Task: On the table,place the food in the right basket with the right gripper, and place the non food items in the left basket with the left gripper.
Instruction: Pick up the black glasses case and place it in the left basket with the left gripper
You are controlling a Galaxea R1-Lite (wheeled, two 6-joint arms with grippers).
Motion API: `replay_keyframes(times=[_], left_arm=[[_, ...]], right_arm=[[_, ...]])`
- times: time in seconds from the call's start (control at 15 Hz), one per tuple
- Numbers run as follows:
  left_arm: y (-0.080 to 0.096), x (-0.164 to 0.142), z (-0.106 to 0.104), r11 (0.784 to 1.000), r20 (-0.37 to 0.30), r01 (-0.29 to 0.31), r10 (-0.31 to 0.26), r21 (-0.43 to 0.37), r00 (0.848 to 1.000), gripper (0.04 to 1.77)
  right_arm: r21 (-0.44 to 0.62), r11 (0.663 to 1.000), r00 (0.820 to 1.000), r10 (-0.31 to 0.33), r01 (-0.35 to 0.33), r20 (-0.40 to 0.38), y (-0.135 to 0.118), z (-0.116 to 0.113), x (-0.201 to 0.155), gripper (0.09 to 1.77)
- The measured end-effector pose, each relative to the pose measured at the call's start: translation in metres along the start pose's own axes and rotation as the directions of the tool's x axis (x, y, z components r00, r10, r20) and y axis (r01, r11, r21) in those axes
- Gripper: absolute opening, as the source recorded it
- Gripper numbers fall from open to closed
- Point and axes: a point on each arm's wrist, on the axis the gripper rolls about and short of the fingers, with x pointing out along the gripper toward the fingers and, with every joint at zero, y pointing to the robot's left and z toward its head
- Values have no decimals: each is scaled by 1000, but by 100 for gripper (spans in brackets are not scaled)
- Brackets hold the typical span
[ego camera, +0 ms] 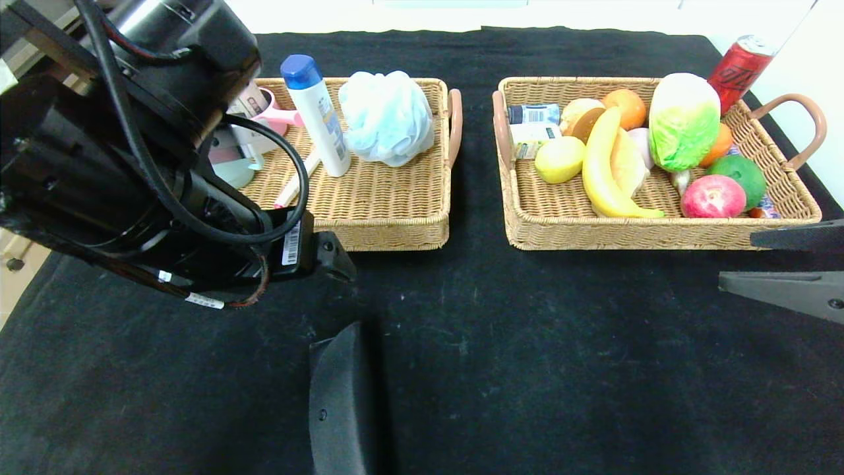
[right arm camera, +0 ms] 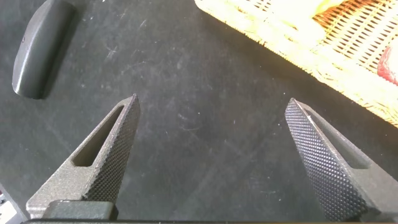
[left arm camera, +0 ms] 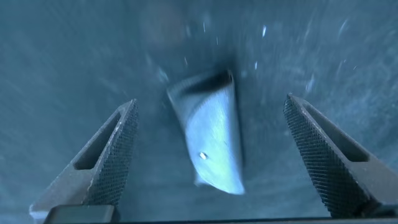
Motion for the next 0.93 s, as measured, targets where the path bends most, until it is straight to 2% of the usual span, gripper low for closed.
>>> replay_keyframes(times=[0.33,0.67,0.93], left_arm=[[-7,18,-17,997,-88,-35,29,-65,996,170],[-10,40,-34,991,-175,-91,73,-100,982,170],[-16,49,-44,994,-241,-77,57,-77,969,171]], right_arm=[[0,1000,1000,0,0,0,0,0,0,171],[0,1000,1000,1,-1,0,0,0,0,171],[0,1000,1000,1,-1,1,1,0,0,171]])
